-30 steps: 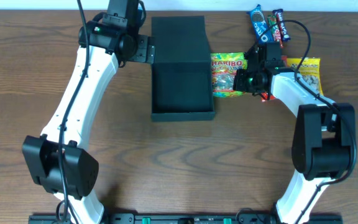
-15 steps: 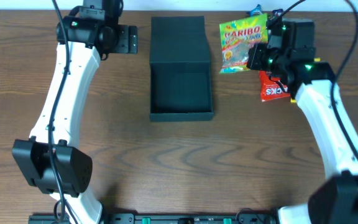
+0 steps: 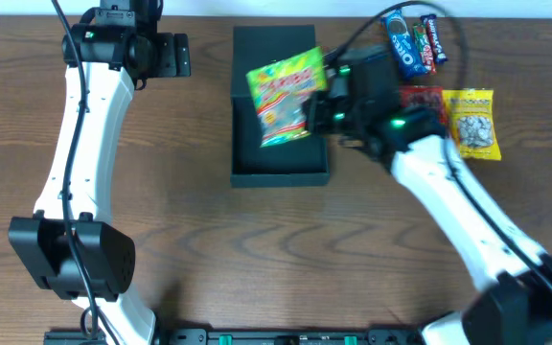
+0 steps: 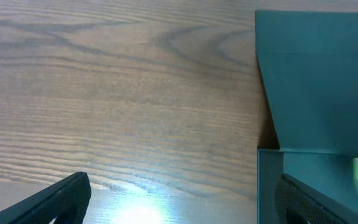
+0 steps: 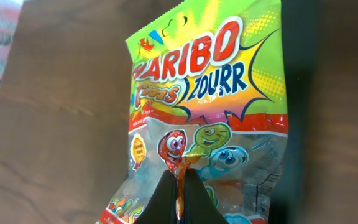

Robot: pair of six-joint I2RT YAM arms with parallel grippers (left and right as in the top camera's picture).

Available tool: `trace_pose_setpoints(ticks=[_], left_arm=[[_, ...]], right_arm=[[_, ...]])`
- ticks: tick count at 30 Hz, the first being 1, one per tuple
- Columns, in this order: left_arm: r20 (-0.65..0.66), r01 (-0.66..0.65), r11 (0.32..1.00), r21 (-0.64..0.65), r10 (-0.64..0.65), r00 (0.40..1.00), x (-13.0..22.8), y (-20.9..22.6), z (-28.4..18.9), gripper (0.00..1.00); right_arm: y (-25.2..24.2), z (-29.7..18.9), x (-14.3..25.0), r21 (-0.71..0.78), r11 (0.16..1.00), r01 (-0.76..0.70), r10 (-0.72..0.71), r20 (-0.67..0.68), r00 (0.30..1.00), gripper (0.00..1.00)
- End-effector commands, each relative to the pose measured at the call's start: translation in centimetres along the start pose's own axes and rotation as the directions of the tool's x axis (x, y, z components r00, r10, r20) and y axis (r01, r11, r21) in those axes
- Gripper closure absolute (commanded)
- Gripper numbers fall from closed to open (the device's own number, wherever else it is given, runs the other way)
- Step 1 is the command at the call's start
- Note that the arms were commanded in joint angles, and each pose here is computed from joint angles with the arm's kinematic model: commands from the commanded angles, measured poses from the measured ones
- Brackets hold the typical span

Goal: Pack container
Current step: 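Lower the Haribo bag into the box and release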

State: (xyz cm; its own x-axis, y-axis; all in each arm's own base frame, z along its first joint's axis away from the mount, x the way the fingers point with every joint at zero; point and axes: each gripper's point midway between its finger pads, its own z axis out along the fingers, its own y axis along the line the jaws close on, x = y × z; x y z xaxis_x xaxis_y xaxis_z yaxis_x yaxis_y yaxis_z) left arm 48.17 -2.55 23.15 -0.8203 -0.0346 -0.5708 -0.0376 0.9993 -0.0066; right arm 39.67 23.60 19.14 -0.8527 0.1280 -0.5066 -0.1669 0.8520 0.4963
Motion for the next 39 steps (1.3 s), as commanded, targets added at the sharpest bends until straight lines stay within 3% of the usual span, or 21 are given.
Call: trace_pose_setpoints(ticks=[1,13,23,24,26,27,29,30,35,39], left_arm=[[0.037,-0.001,1.0,0.002,0.001,0.999,-1.0,0.1,-1.0,0.05],[0.035,-0.001,1.0,0.002,0.001,0.999,-1.0,0.1,-0.9,0.05],[0.039,-0.001,1.0,0.002,0.001,0.999,-1.1,0.1,-1.0,0.05],[0.039,-0.001,1.0,0.002,0.001,0.999,-1.1,0.1,-1.0,0.05],[0.039,-0.001,1.0,0.002,0.001,0.999,-1.1,0.1,-1.0,0.05],[0.039,-0.001,1.0,0.002,0.001,0.999,-1.1,0.1,-1.0,0.05],[0.04,-0.001,1.0,0.002,0.001,0.999,-1.1,0.1,-1.0,0.05],[0.04,-0.001,1.0,0.002,0.001,0.999,-1.1,0.1,-1.0,0.05],[0.039,-0.001,1.0,0.002,0.001,0.999,-1.1,0.1,-1.0,0.05],[0.039,-0.001,1.0,0.003,0.001,0.999,-1.1,0.1,-1.0,0.05]], right_arm=[[1.7,2.5,1.4,-0.019,0.997,-0.07,0.069,-0.045,0.997,0.99],[-0.7,7.2,5.1,0.136,0.964,-0.227,0.243,-0.115,0.963,0.99],[-1.3,7.8,5.9,0.216,0.959,-0.186,0.207,-0.081,0.975,0.99],[-1.2,7.8,6.0,0.214,0.96,-0.183,0.205,-0.087,0.975,0.9],[-1.0,7.8,6.2,0.206,0.965,-0.162,0.185,-0.096,0.978,0.41],[-0.8,7.7,6.1,0.201,0.966,-0.162,0.184,-0.096,0.978,0.28],[-0.7,7.5,6.0,0.192,0.968,-0.161,0.182,-0.096,0.979,0.21],[-0.7,7.3,5.6,0.187,0.969,-0.159,0.179,-0.09,0.98,0.12],[-0.4,5.2,2.8,0.142,0.986,-0.092,0.096,-0.024,0.995,0.2],[-2.2,0.9,-2.6,0.182,0.982,-0.052,0.023,0.155,0.988,0.22]])
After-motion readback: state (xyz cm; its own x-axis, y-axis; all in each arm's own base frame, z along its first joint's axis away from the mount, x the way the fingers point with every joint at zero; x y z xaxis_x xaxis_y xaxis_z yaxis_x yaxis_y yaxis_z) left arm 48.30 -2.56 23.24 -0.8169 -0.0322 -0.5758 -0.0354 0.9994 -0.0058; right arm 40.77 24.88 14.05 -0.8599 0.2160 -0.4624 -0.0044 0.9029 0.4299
